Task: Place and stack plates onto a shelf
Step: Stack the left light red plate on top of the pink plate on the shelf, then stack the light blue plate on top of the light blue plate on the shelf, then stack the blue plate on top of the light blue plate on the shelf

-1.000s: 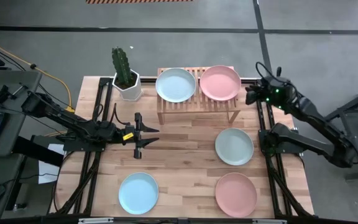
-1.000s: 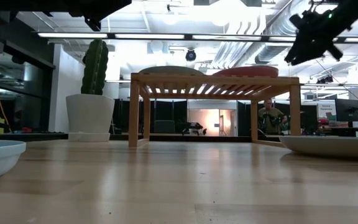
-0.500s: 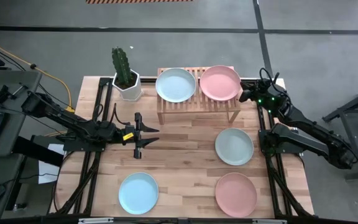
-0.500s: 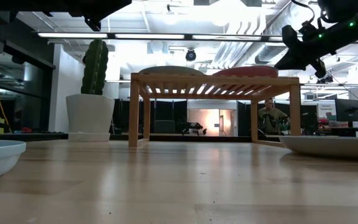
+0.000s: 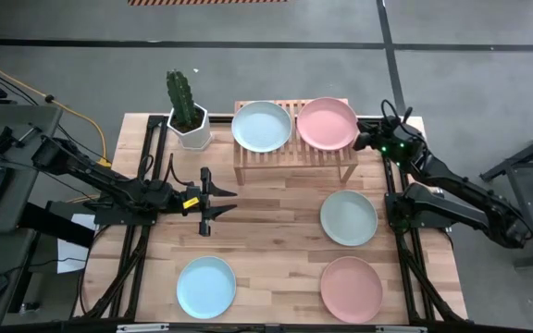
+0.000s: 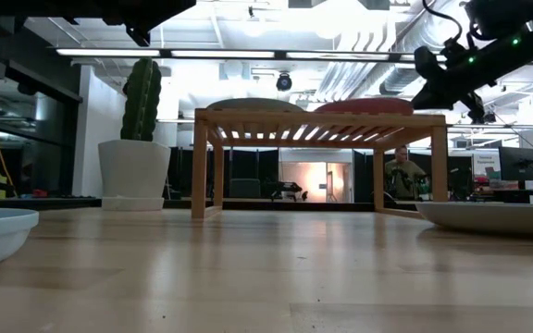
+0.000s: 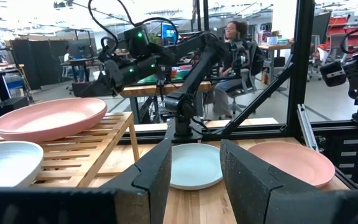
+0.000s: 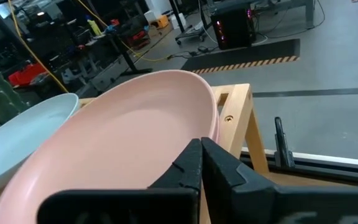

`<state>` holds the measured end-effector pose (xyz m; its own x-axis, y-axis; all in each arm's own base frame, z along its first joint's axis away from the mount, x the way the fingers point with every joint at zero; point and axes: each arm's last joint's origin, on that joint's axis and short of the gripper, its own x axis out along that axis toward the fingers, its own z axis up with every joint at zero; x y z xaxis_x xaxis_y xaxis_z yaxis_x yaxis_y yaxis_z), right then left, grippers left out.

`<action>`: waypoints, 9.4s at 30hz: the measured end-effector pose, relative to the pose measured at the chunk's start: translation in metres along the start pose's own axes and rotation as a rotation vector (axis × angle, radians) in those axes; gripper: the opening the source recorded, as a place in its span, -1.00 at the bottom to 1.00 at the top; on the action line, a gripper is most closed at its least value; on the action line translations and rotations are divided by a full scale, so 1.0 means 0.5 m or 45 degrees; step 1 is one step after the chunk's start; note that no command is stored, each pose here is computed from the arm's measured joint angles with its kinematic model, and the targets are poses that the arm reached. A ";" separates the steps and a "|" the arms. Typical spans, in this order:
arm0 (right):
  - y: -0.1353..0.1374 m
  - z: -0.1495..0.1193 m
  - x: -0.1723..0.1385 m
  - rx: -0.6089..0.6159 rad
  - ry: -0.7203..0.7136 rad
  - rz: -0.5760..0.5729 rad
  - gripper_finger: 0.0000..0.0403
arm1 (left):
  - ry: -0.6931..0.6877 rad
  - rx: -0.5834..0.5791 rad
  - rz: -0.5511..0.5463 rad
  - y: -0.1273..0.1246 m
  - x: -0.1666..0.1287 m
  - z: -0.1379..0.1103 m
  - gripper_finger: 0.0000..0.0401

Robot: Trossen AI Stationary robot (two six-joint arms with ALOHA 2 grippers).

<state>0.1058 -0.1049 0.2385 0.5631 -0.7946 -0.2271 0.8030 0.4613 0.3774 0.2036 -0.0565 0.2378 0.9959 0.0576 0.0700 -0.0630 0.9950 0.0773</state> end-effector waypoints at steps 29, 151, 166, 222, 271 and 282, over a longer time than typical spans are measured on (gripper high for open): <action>0.095 0.080 -0.131 -0.204 0.304 0.935 -1.00 | 0.001 0.003 0.003 0.000 0.000 0.000 -0.36; 0.610 0.085 -0.104 -1.178 0.215 1.023 -1.00 | -0.096 0.004 0.041 -0.013 -0.050 0.047 -0.36; 0.535 0.022 0.197 -1.659 0.377 0.604 -1.00 | -0.010 0.014 0.049 -0.015 -0.049 0.033 -0.36; 0.503 0.046 0.015 -1.297 0.732 0.901 -0.01 | 0.065 0.006 0.127 -0.012 -0.050 0.021 -0.36; 0.357 -0.209 -0.151 -0.779 0.469 1.103 -0.01 | 1.225 0.065 -0.701 -0.166 0.037 -0.209 -0.36; 0.355 -0.210 -0.151 -0.789 0.479 1.100 -0.01 | 1.308 0.063 -0.732 -0.171 0.038 -0.239 -0.37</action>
<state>0.2264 0.0785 0.2283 0.9159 0.0074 -0.4012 0.0146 0.9985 0.0519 0.2355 -0.1308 0.1137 0.4626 -0.3373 -0.8199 0.4323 0.8932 -0.1235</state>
